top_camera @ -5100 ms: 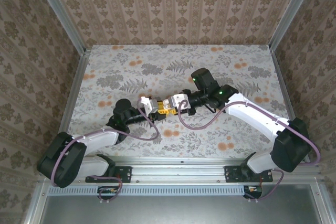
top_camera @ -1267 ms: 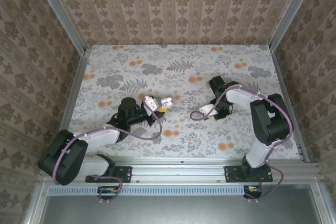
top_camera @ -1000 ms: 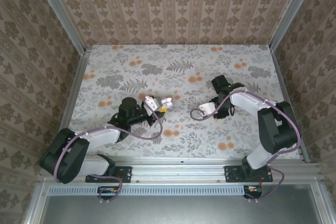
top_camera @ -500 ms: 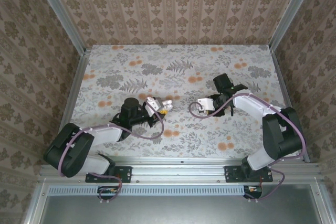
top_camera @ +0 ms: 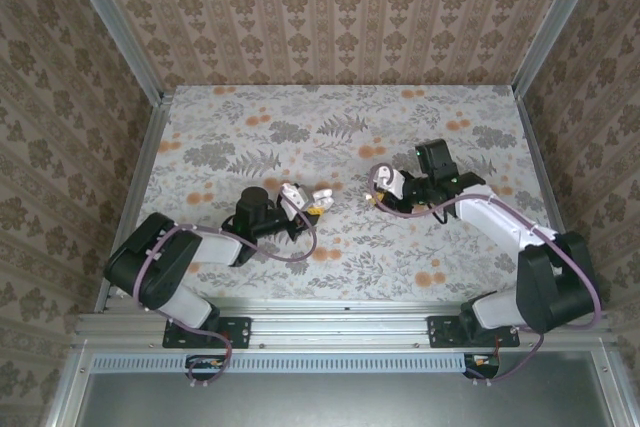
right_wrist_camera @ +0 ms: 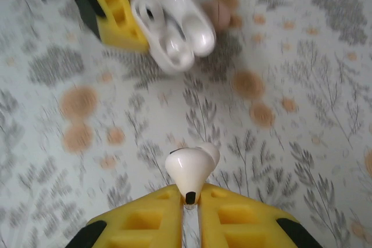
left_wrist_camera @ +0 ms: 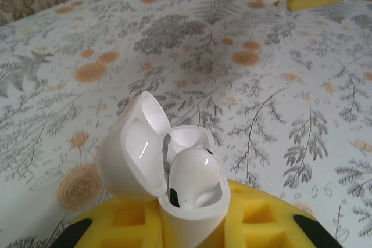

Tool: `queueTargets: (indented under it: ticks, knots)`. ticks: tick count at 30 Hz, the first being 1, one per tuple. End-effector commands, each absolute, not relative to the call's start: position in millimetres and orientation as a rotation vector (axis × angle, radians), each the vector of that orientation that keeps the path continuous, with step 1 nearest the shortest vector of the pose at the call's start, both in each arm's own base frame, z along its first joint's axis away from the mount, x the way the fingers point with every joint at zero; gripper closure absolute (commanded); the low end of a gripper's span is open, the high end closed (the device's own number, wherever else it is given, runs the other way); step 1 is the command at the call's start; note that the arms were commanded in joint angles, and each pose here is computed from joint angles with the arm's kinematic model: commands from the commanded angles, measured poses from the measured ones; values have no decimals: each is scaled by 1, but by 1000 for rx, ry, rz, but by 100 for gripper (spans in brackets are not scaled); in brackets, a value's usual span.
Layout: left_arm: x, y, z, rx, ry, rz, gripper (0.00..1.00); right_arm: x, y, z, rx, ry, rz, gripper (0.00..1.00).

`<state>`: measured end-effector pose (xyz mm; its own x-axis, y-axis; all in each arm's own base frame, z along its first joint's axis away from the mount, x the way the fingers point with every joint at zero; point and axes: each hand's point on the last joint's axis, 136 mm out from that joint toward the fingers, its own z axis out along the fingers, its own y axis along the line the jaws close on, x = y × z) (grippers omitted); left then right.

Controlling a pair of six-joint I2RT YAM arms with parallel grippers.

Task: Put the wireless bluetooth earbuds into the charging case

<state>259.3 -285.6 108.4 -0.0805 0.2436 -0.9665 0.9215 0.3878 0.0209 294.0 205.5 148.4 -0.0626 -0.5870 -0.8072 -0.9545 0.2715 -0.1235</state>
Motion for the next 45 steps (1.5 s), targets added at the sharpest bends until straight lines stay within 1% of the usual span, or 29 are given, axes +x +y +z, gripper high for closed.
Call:
queueTargets:
  ticks: [1, 7, 16, 39, 41, 45]
  knots:
    - [259, -296, 142, 1038, 1423, -868, 100, 282, 226, 189, -1248, 1648, 841, 86]
    - [247, -305, 159, 1065, 1304, -942, 100, 268, 238, 216, -1124, 1564, 1016, 86]
    - [230, -315, 175, 1130, 1208, -986, 100, 261, 252, 238, -1081, 1471, 1064, 86]
    - [226, -314, 203, 1095, 1142, -966, 100, 271, 276, 216, -1085, 1478, 1071, 87]
    - [229, -314, 205, 1074, 1150, -952, 100, 272, 277, 215, -1069, 1481, 1065, 87]
    - [239, -311, 207, 1017, 1172, -867, 100, 285, 272, 218, -937, 1495, 1013, 88]
